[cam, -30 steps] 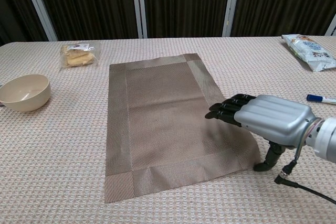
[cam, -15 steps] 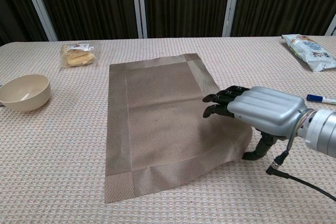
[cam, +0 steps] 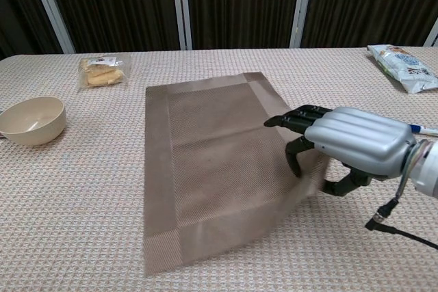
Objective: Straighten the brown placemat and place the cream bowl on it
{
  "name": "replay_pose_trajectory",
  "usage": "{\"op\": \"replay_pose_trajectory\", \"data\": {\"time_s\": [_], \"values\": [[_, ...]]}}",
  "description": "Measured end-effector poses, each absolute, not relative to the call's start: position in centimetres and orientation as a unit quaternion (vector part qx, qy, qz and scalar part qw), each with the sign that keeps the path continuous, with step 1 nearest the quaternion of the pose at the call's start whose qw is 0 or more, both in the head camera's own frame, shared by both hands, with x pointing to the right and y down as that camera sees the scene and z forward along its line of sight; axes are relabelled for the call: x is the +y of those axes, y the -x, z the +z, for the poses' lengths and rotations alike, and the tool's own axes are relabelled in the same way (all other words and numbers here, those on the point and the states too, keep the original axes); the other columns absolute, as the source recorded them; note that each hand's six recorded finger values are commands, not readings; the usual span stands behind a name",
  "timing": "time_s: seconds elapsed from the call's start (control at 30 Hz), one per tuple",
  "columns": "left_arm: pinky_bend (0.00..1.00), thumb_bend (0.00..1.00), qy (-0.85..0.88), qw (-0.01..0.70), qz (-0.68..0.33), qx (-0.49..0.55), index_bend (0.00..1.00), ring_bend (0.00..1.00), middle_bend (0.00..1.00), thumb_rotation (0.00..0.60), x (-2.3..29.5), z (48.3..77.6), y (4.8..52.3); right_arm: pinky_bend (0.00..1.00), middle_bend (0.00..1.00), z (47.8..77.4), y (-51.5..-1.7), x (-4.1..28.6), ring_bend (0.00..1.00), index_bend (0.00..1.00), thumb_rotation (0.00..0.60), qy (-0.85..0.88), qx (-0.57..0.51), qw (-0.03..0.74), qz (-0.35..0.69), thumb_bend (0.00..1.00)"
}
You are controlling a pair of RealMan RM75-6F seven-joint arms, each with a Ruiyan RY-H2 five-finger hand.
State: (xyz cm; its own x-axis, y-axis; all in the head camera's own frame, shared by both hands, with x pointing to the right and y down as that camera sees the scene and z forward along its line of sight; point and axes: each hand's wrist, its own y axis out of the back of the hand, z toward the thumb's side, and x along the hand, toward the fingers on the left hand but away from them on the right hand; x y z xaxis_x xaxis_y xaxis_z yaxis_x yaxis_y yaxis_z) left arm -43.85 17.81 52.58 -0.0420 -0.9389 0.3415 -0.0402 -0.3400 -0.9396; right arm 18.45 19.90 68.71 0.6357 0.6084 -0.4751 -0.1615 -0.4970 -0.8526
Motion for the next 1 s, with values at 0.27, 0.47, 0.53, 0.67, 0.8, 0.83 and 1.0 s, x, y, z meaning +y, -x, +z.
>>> {"op": "replay_pose_trajectory", "data": {"time_s": [0.27, 0.47, 0.53, 0.67, 0.8, 0.83, 1.0], "values": [[0.0, 0.0, 0.576, 0.387, -0.583, 0.423, 0.0, 0.0, 0.0, 0.6, 17.9, 52.6, 43.7, 0.0, 0.04, 67.2, -21.0, 20.8, 0.0, 0.81, 0.6, 0.761, -0.132, 0.505, 0.385, 0.44], [0.0, 0.0, 0.576, 0.386, -0.584, 0.421, 0.0, 0.0, 0.0, 0.6, 17.9, 52.8, 43.6, 0.0, 0.05, 64.9, -24.5, 21.0, 0.0, 0.8, 0.6, 0.731, -0.092, 0.569, 0.366, 0.43], [0.0, 0.0, 0.576, 0.386, -0.585, 0.42, 0.0, 0.0, 0.0, 0.6, 17.9, 52.9, 43.7, 0.0, 0.05, 64.1, -25.9, 20.9, 0.0, 0.8, 0.6, 0.717, -0.076, 0.591, 0.362, 0.43], [0.0, 0.0, 0.574, 0.387, -0.587, 0.42, 0.0, 0.0, 0.0, 0.6, 17.8, 53.0, 43.7, 0.0, 0.05, 62.9, -28.2, 20.0, 0.0, 0.76, 0.6, 0.681, -0.035, 0.642, 0.35, 0.42], [0.0, 0.0, 0.575, 0.384, -0.591, 0.416, 0.0, 0.0, 0.0, 0.6, 17.8, 53.3, 43.8, 0.0, 0.06, 62.9, -28.5, 18.0, 0.0, 0.73, 0.6, 0.636, 0.003, 0.697, 0.33, 0.41], [0.0, 0.0, 0.575, 0.383, -0.592, 0.415, 0.0, 0.0, 0.0, 0.6, 17.8, 53.5, 43.8, 0.0, 0.06, 62.9, -28.5, 17.3, 0.0, 0.72, 0.6, 0.623, 0.014, 0.712, 0.324, 0.41], [0.0, 0.0, 0.572, 0.382, -0.598, 0.412, 0.0, 0.0, 0.0, 0.6, 17.7, 53.8, 44.1, 0.0, 0.06, 63.7, -28.3, 13.0, 0.0, 0.71, 0.6, 0.554, 0.075, 0.774, 0.298, 0.38]]}}
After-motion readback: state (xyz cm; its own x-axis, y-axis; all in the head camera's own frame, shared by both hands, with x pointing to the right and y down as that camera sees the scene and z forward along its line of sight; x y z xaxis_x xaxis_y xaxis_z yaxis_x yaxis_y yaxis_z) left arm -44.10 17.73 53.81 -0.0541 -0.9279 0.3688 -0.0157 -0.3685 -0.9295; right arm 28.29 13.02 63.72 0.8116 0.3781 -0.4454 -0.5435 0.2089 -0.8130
